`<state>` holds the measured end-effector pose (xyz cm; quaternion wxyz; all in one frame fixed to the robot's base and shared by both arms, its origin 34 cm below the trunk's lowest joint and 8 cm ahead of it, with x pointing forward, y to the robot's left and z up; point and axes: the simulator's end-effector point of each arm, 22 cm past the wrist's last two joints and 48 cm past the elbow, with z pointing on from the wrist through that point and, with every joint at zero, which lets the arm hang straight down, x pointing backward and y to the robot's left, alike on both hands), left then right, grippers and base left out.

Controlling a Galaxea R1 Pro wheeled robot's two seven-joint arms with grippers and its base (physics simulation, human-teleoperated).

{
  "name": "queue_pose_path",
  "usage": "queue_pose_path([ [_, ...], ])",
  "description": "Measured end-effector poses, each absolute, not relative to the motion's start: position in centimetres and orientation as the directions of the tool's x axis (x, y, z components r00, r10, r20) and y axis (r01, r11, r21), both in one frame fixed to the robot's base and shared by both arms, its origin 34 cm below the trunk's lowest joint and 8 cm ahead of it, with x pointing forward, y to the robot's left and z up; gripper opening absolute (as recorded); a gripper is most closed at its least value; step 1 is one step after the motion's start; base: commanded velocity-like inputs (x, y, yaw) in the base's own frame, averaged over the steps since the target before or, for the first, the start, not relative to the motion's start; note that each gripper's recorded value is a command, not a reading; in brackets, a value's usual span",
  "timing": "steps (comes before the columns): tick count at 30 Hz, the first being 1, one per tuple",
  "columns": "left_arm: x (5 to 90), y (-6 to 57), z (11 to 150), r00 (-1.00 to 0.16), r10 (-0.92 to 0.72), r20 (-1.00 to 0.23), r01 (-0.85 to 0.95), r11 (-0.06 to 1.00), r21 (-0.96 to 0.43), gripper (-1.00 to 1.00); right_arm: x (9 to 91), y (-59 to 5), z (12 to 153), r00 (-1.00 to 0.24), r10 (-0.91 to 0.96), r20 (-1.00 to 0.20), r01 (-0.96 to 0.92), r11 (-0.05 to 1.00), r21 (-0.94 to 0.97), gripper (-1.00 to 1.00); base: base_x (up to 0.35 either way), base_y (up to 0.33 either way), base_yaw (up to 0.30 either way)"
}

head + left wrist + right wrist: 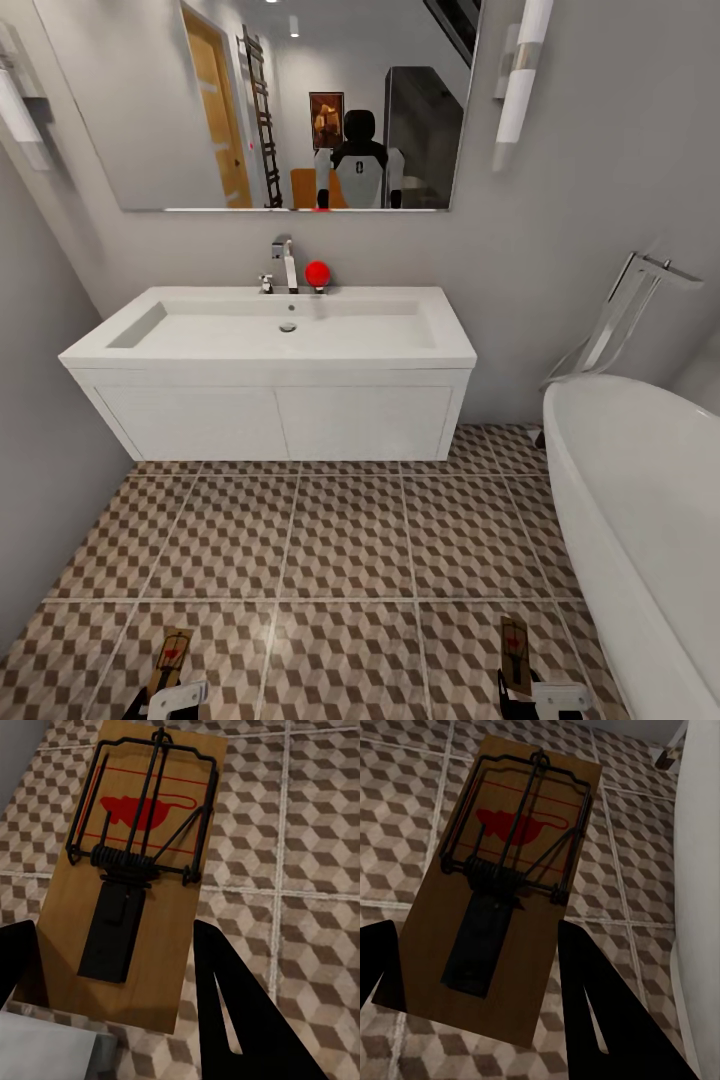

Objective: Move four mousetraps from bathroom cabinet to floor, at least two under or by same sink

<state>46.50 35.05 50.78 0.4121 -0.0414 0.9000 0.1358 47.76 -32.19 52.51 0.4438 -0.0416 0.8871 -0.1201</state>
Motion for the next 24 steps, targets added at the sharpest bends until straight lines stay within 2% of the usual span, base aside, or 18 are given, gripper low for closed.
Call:
queue_pose_path([
  [16, 46.5, 33.7, 50.5, -0.661, 0.029, -0.750, -0.180, 0.964, 0.195, -1.00, 47.8, -31.5, 52.4, -0.603, -0.172, -0.779, 0.032, 0.971, -0.239, -1.00, 0.000, 0.000, 0.000],
  [20, 45.1, 32.0, 47.7, -0.787, -0.002, -0.617, -0.150, 0.971, 0.188, -1.00, 48.4, -31.4, 52.2, -0.630, -0.173, -0.757, 0.033, 0.968, -0.248, -1.00, 0.000, 0.000, 0.000],
  [24, 48.8, 29.0, 47.1, -0.871, -0.024, -0.490, -0.099, 0.987, 0.128, -1.00, 51.5, -30.9, 52.9, -0.676, -0.175, -0.716, 0.028, 0.965, -0.262, -1.00, 0.000, 0.000, 0.000],
])
